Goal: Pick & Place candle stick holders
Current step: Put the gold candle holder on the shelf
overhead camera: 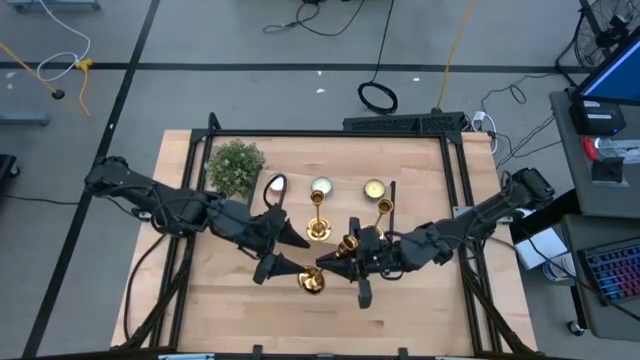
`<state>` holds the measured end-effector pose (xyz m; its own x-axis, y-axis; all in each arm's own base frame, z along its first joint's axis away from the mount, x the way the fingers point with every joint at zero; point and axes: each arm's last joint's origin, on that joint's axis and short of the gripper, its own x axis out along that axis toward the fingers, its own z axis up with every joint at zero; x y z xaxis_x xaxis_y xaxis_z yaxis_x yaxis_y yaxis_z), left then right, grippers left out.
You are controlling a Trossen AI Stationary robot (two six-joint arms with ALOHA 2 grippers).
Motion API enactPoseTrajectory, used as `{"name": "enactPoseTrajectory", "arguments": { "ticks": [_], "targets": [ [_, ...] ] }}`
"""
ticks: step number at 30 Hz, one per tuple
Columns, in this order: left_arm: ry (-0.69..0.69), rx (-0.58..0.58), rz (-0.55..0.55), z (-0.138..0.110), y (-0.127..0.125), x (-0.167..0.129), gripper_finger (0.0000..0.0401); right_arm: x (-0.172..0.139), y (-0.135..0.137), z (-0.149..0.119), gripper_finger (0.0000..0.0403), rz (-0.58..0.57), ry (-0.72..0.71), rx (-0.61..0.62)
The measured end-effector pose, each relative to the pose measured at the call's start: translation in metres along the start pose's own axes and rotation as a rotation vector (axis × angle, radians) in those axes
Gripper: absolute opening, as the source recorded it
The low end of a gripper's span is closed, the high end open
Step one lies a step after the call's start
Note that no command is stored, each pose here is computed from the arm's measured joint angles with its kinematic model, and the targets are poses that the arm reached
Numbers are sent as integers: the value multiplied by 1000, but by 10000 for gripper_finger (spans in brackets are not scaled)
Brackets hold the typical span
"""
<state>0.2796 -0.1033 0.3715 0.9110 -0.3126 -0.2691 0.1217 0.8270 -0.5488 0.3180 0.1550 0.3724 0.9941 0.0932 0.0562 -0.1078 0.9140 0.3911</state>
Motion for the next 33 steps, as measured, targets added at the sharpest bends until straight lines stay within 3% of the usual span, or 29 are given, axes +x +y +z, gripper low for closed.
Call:
{"name": "enactPoseTrajectory", "arguments": {
  "ticks": [7,20,33],
  "targets": [
    [-28,94,-14,-5,-12,-1,339,-1,2,0,8,6,-6,31],
    [-68,242,-10,-13,-28,-3,222,2,19,-18,8,20,-26,47],
    [2,286,-40,-16,-32,26,214,41,36,-16,9,19,31,-33]
  ]
}}
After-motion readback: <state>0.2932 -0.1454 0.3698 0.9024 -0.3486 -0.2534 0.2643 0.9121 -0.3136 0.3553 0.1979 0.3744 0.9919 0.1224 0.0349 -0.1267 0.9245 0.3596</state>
